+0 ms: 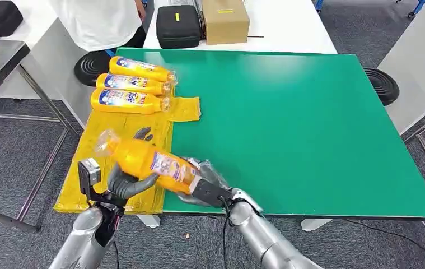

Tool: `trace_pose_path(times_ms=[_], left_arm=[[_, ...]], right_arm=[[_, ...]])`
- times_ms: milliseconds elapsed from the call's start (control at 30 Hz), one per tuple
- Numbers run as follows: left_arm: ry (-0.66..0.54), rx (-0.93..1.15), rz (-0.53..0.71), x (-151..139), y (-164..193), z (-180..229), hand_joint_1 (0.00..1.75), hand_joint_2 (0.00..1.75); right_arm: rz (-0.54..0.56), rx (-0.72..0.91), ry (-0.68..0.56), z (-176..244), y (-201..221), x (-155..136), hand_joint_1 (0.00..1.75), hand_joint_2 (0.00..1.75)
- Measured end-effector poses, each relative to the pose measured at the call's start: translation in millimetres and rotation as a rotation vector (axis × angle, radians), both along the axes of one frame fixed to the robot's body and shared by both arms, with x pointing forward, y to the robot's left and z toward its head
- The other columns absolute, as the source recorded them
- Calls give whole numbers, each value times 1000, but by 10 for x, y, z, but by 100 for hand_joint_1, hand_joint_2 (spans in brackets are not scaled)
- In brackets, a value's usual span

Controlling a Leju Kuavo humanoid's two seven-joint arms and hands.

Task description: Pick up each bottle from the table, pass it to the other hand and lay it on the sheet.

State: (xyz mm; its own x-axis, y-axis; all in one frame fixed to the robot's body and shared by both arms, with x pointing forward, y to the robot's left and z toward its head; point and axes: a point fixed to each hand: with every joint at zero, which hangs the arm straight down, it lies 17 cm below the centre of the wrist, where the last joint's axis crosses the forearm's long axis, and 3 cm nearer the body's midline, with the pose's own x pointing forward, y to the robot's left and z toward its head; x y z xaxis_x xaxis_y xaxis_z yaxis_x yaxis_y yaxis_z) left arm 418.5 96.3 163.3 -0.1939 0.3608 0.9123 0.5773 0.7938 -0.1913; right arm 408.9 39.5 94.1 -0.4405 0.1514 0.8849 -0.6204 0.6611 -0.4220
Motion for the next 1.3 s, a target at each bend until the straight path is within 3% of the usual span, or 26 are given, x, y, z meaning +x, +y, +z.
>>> trace_pose_path(times_ms=[367, 1300], left_arm=[[2, -144, -172, -253, -111, 156, 0, 175], [0, -144, -185, -282, -141, 161, 0, 175]], right_arm=[[23, -21, 15, -74, 35, 1, 175, 175], [29, -35, 29, -127, 55, -1, 175, 175]])
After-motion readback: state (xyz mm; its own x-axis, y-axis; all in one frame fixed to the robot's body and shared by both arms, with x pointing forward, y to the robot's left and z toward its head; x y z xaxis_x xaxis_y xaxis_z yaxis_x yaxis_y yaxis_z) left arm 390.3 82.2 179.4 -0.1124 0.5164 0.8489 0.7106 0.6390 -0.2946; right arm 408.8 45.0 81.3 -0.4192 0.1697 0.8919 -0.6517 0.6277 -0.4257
